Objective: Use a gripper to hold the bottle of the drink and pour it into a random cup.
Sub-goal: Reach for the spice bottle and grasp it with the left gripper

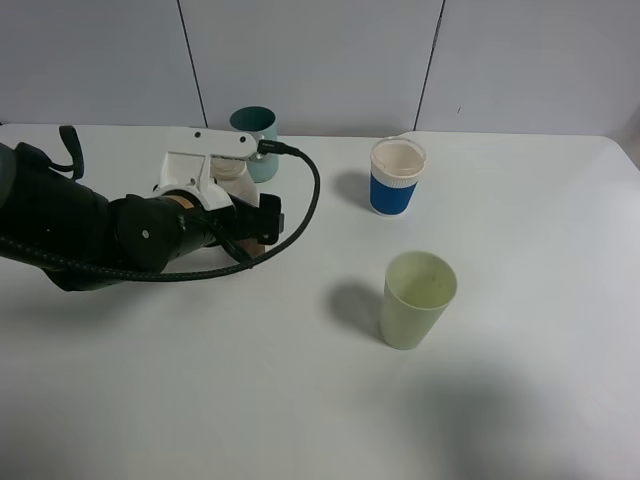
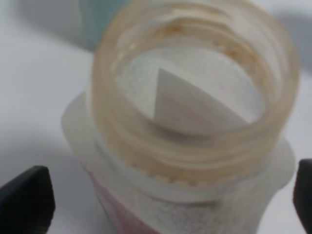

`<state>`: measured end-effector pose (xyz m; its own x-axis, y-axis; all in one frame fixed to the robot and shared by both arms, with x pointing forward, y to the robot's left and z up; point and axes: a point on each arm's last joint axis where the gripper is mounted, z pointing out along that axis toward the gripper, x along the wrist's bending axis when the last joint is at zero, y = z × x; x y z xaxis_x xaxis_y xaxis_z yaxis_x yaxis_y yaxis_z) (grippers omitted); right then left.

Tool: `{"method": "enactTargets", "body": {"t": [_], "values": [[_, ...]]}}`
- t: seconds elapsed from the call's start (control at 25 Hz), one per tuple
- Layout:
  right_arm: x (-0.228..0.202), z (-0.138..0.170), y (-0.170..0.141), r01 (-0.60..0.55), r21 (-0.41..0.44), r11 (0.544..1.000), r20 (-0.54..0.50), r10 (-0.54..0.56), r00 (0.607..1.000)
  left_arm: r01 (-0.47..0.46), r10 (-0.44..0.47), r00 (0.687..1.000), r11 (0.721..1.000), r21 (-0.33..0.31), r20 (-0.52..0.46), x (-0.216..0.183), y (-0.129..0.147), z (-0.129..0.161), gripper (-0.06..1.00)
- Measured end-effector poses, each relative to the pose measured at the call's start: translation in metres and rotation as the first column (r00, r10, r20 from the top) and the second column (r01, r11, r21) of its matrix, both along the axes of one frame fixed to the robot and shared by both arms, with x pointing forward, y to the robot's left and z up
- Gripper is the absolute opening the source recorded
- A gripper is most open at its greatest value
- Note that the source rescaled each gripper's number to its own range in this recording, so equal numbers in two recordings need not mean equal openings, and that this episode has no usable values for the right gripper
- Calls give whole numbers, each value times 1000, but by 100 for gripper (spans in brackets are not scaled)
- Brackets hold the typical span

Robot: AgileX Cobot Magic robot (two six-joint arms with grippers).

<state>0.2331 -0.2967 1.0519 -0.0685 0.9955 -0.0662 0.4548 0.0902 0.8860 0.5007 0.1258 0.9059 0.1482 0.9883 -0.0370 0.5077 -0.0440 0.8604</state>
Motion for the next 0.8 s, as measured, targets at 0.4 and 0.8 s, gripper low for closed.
{"method": "enactTargets", "body": {"t": [0.4,0.8], "values": [[0,0,0,0,0,1000,0,0,1000,76,-85,995,984,160,47,1,1,2,100],[0,0,0,0,0,1000,0,0,1000,119,-126,992,958,262,11,-9,10,-8,100]]}}
